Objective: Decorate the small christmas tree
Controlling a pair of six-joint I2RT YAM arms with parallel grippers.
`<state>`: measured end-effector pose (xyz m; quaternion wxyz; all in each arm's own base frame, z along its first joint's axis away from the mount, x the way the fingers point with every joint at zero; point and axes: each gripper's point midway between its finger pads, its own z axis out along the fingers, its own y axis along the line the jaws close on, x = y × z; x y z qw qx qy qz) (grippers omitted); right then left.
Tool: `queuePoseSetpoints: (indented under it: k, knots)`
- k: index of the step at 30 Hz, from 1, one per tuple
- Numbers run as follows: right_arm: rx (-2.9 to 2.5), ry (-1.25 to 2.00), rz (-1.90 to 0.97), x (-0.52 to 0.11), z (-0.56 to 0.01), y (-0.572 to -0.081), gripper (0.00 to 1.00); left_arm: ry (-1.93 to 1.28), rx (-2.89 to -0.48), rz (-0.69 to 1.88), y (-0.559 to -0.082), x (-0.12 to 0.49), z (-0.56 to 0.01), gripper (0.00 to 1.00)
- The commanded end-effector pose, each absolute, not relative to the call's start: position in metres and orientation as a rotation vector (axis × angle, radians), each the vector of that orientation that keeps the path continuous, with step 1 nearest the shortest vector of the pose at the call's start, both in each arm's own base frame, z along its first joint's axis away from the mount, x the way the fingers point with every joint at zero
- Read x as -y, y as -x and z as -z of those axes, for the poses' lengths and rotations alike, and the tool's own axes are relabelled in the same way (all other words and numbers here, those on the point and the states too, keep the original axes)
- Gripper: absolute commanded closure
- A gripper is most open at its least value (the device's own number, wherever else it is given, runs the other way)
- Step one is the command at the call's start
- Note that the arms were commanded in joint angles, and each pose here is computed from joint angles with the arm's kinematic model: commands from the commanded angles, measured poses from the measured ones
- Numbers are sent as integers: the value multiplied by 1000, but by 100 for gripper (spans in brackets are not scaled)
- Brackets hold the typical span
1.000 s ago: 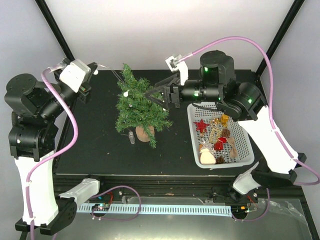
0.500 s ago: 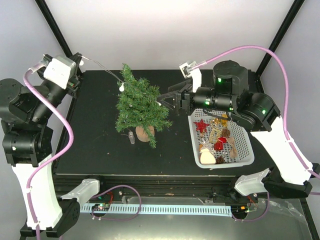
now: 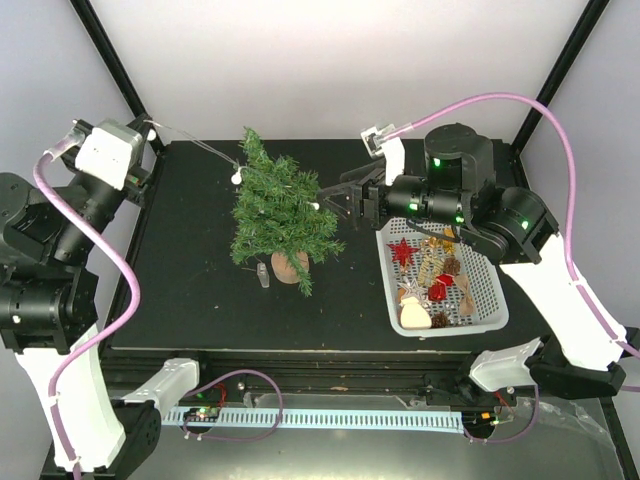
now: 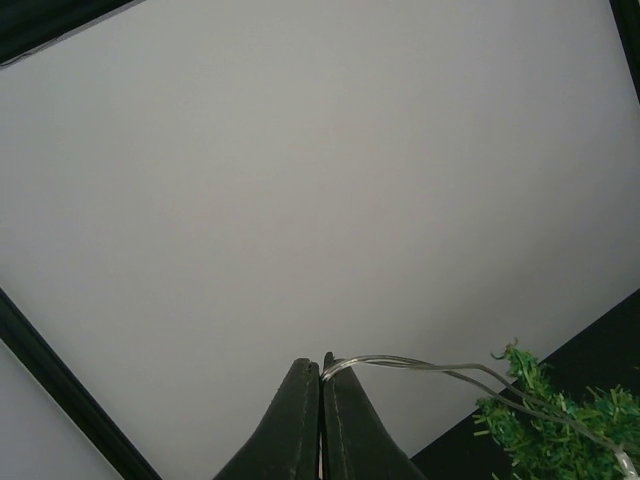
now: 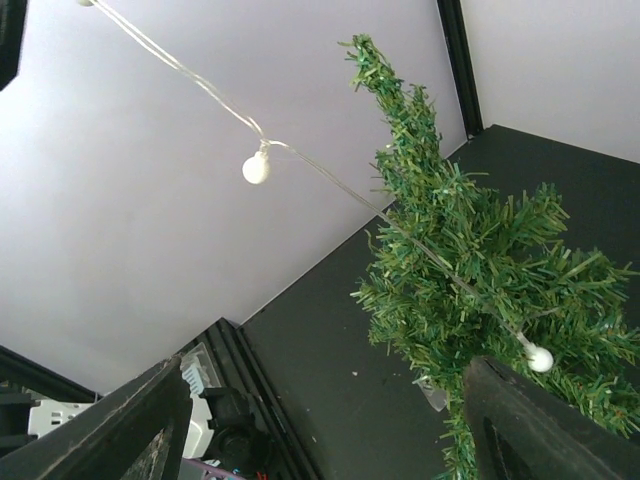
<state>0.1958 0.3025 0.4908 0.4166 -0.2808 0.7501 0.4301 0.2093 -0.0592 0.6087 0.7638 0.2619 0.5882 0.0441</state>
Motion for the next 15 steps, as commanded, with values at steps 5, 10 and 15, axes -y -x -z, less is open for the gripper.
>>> queuePoseSetpoints:
  k: [5,10,15]
  knots:
    - [-1853,683,-1060,-298,-495,-201,25,-591,-1212,-94,-169,65,-628,98]
    - [-1860,696,-1070,-302,-492,-201,25,-616,-1168,-43,-163,74,-634,98]
    - [-1861,694,-1066,-302,-491,-202,25,-647,-1120,51,-162,87,-642,98]
